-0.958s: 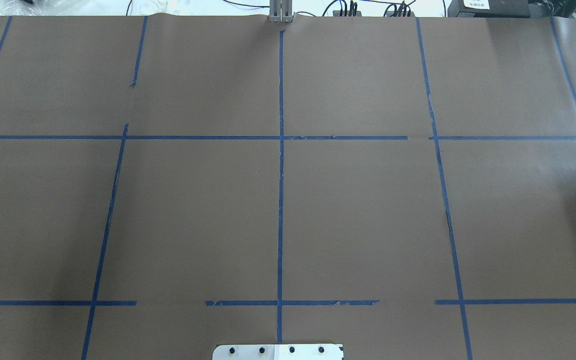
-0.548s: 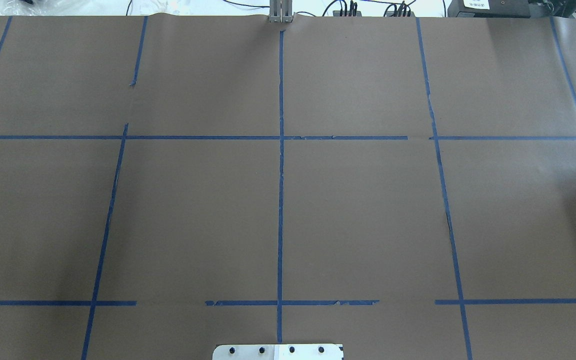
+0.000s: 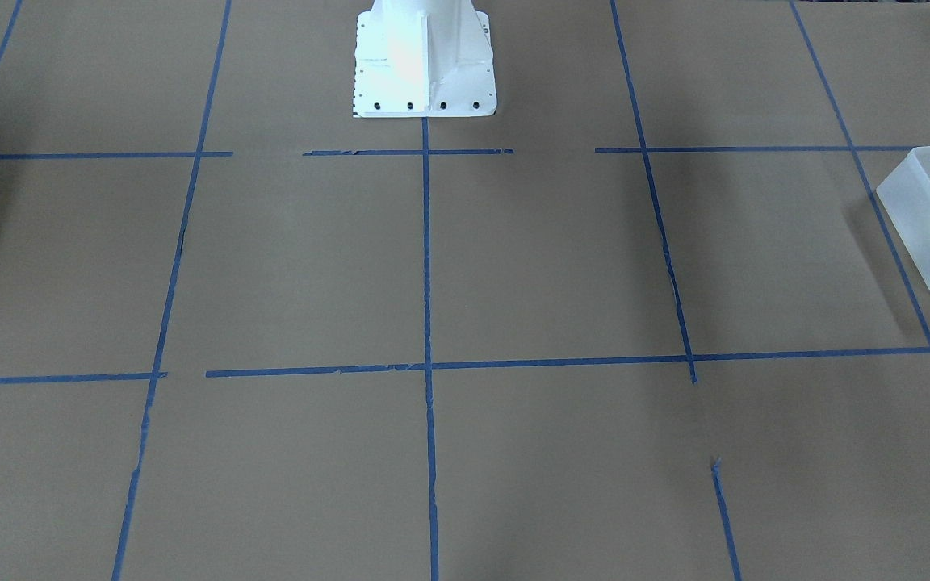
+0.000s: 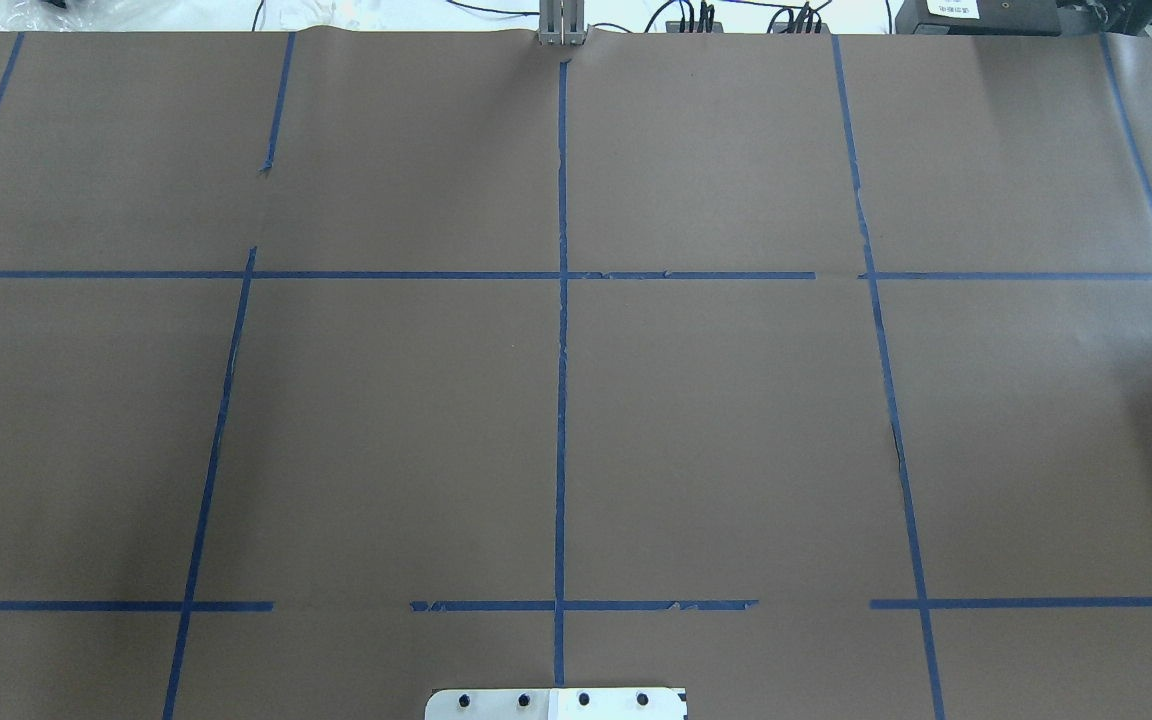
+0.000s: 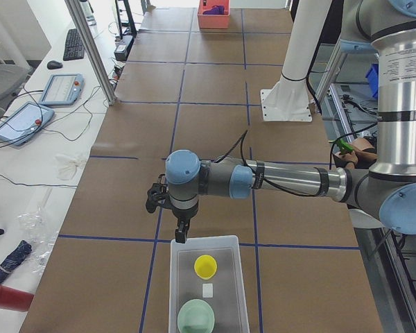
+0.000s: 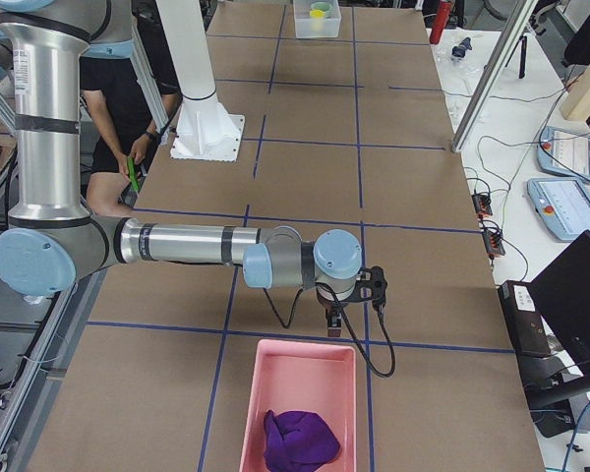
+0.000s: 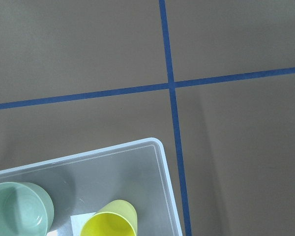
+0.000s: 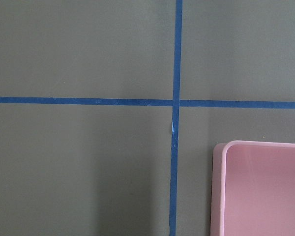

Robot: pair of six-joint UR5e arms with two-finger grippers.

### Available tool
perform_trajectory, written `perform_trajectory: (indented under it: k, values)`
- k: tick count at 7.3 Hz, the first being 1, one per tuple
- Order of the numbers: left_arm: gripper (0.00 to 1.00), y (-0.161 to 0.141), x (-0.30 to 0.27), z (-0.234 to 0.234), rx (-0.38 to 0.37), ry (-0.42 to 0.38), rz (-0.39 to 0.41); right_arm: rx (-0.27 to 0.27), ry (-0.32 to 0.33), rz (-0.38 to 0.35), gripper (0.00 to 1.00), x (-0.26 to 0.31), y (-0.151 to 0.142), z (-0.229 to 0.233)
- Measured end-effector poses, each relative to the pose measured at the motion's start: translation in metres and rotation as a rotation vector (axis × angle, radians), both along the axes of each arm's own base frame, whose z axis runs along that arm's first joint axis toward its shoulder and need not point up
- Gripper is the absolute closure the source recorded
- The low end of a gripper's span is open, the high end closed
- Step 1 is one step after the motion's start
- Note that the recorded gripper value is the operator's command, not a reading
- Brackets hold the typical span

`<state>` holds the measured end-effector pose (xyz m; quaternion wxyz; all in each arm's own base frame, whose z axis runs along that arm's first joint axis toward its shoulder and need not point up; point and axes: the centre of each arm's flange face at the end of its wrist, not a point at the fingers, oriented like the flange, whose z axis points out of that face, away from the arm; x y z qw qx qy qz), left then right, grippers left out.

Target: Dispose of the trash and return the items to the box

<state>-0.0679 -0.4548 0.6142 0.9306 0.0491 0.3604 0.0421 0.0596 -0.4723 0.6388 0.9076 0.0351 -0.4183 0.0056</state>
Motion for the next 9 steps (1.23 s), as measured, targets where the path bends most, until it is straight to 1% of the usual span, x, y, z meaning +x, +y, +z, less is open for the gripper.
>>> perform_trajectory:
  k: [9]
  values:
    - [0.0,-0.0004,0.0002,0.0033,-0.002,0.002,0.002,-0.012,0.009,-0.001,0.0,0.0006,0.0022,0.0082]
